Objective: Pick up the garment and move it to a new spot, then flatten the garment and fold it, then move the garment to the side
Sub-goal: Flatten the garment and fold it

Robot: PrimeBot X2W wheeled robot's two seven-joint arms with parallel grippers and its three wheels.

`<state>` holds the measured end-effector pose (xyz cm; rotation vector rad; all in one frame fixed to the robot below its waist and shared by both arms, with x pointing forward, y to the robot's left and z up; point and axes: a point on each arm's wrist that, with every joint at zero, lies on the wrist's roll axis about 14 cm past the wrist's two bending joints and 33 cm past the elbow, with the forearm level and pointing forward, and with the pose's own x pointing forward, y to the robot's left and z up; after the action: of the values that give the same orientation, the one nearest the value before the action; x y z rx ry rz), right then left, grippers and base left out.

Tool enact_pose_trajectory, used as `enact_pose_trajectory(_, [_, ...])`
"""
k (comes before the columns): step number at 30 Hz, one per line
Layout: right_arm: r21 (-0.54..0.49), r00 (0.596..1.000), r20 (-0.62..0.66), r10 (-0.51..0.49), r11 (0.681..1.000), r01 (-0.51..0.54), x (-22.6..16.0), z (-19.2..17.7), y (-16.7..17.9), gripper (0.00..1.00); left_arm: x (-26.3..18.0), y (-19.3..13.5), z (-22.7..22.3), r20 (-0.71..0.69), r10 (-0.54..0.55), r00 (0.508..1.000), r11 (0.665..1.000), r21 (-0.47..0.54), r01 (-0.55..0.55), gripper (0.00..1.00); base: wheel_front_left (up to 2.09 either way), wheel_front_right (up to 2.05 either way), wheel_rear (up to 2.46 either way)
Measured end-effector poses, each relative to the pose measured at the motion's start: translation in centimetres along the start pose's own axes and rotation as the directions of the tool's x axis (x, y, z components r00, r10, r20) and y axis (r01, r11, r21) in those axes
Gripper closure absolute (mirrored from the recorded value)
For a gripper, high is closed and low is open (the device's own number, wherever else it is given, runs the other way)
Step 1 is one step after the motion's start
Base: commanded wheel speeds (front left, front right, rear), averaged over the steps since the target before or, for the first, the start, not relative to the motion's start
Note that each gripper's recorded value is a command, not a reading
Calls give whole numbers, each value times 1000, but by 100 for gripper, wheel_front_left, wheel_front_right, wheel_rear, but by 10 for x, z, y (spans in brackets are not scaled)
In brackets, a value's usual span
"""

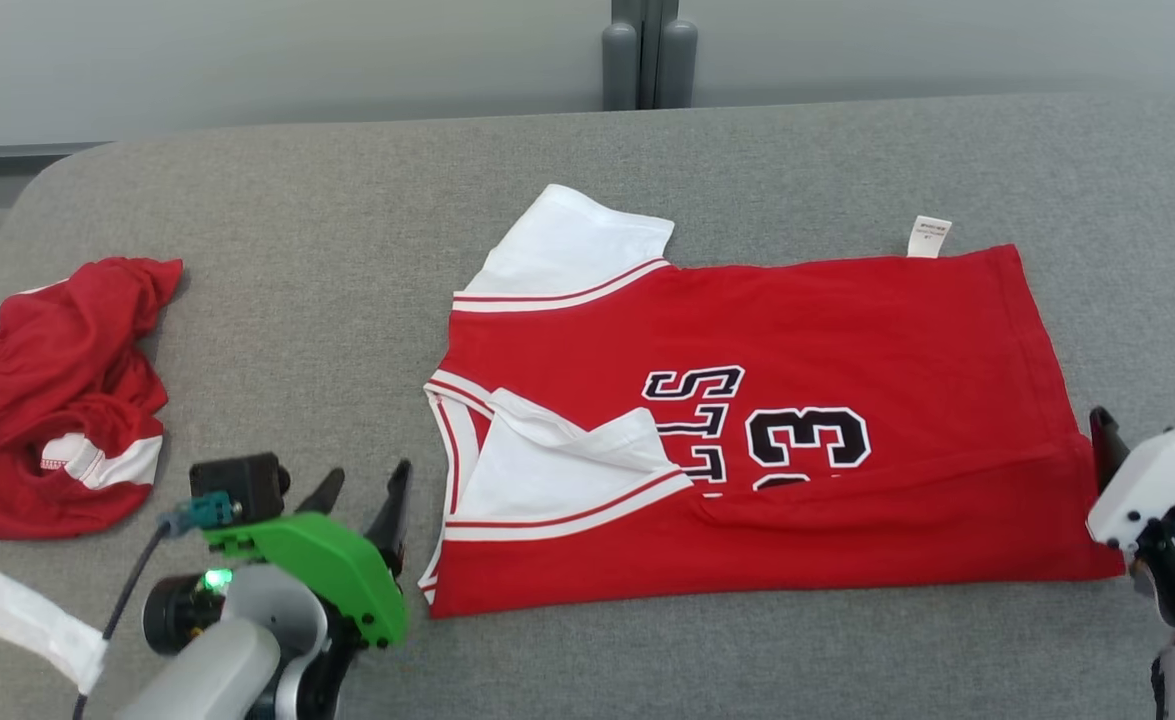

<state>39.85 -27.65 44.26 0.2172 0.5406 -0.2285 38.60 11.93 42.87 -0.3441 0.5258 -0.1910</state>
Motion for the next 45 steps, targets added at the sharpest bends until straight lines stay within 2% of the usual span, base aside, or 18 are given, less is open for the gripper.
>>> enact_pose_trajectory(4, [-20,997,52,56,998,-55,9,31,25,0,18,-8,34,38,-36,999,998,51,34,0,0,0,0])
enact_pose_trajectory(11, [-63,985,38,166,985,-164,39,63,78,0,68,-32,77,28,-97,995,988,119,93,0,0,0,0])
enact_pose_trajectory(20, [-161,978,3,209,965,-206,86,86,107,0,140,-47,101,-46,-118,992,965,231,126,0,0,0,0])
enact_pose_trajectory(26, [-193,981,-20,195,961,-196,114,82,102,0,183,-52,86,-123,-128,984,948,277,158,0,0,0,0])
enact_pose_trajectory(34, [-222,988,-66,141,963,-152,137,67,74,0,221,-58,51,-241,-134,961,930,305,206,0,0,0,0])
enact_pose_trajectory(40, [-237,989,-93,115,962,-135,144,57,62,0,236,-47,38,-284,-81,955,929,326,176,0,0,0,0])
enact_pose_trajectory(41, [-241,989,-99,113,961,-134,144,55,61,0,238,-46,38,-288,-72,955,928,331,170,5,0,0,0])
enact_pose_trajectory(43, [-251,989,-104,106,959,-129,146,54,58,0,240,-46,39,-288,-70,955,929,331,167,55,0,0,0])
enact_pose_trajectory(44, [-253,989,-105,104,959,-127,147,54,57,0,240,-46,38,-290,-68,954,930,329,167,73,0,0,0])
enact_pose_trajectory(45, [-262,988,-113,102,957,-129,148,52,57,0,241,-47,37,-293,-71,954,929,328,170,100,0,0,0])
